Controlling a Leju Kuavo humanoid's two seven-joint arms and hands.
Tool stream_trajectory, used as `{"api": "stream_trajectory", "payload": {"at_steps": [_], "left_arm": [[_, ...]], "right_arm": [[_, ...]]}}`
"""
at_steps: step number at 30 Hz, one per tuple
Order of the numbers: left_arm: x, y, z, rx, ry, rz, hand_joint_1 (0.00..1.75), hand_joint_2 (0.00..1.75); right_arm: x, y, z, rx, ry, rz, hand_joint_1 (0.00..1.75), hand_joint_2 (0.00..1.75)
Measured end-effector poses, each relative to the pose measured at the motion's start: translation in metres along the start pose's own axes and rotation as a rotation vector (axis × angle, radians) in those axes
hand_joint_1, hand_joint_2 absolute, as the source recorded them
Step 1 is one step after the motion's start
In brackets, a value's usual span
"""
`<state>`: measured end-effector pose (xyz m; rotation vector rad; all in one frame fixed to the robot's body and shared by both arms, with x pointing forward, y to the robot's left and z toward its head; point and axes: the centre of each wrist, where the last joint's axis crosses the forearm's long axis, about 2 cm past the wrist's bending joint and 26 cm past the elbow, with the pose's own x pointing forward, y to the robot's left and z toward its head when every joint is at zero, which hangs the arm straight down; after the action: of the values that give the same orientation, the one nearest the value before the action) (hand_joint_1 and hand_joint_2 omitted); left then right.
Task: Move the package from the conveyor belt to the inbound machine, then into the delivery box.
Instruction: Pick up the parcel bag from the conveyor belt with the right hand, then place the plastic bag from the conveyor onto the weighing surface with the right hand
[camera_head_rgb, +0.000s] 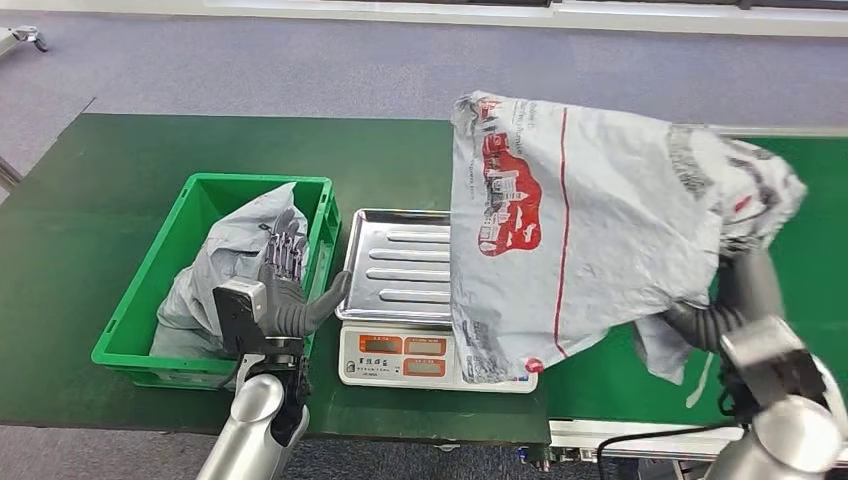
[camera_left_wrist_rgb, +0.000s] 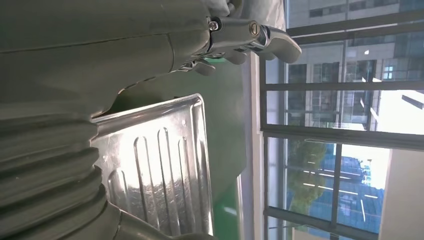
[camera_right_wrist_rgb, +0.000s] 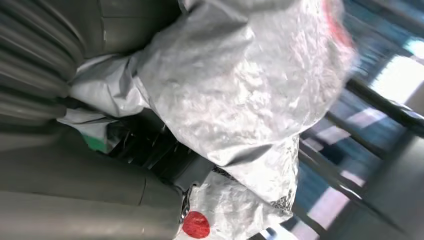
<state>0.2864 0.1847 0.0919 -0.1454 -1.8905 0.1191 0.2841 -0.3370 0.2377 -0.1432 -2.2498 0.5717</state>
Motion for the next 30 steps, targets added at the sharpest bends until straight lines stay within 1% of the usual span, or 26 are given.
{"api": "stream_trajectory", "payload": {"at_steps": [2, 4, 6, 9, 12, 14, 16, 21, 30], "left_arm": [[0.001, 0.001, 0.0, 0.004, 0.0, 0.009, 0.0, 1.75], [0.001, 0.001, -0.001, 0.004, 0.003, 0.021, 0.0, 1.75], [0.0, 0.001, -0.002, -0.005, 0.013, 0.041, 0.0, 1.75], [0.0, 0.0, -0.005, -0.019, 0.025, 0.062, 0.0, 1.75], [-0.001, 0.0, -0.006, -0.023, 0.03, 0.067, 0.0, 1.75], [-0.002, 0.0, -0.005, -0.024, 0.034, 0.068, 0.0, 1.75], [-0.003, 0.0, -0.005, -0.024, 0.037, 0.069, 0.0, 1.75], [-0.005, 0.0, -0.004, -0.026, 0.043, 0.075, 0.0, 1.75], [-0.006, 0.0, -0.006, -0.03, 0.045, 0.079, 0.0, 1.75]], "right_arm": [[-0.026, 0.005, -0.001, 0.035, 0.073, -0.102, 1.75, 1.75], [-0.051, 0.008, -0.001, 0.046, 0.097, -0.209, 1.75, 1.75], [-0.073, 0.011, -0.001, 0.059, 0.131, -0.282, 1.75, 1.75], [-0.098, 0.016, 0.0, 0.114, 0.221, -0.325, 1.75, 1.75], [-0.113, 0.025, 0.002, 0.176, 0.3, -0.347, 1.75, 1.75], [-0.12, 0.032, 0.004, 0.216, 0.336, -0.357, 1.75, 1.75], [-0.123, 0.04, 0.005, 0.247, 0.337, -0.376, 1.75, 1.75], [-0.122, 0.057, 0.001, 0.295, 0.282, -0.413, 1.75, 1.75], [-0.113, 0.078, -0.007, 0.407, 0.212, -0.403, 1.75, 1.75]]}}
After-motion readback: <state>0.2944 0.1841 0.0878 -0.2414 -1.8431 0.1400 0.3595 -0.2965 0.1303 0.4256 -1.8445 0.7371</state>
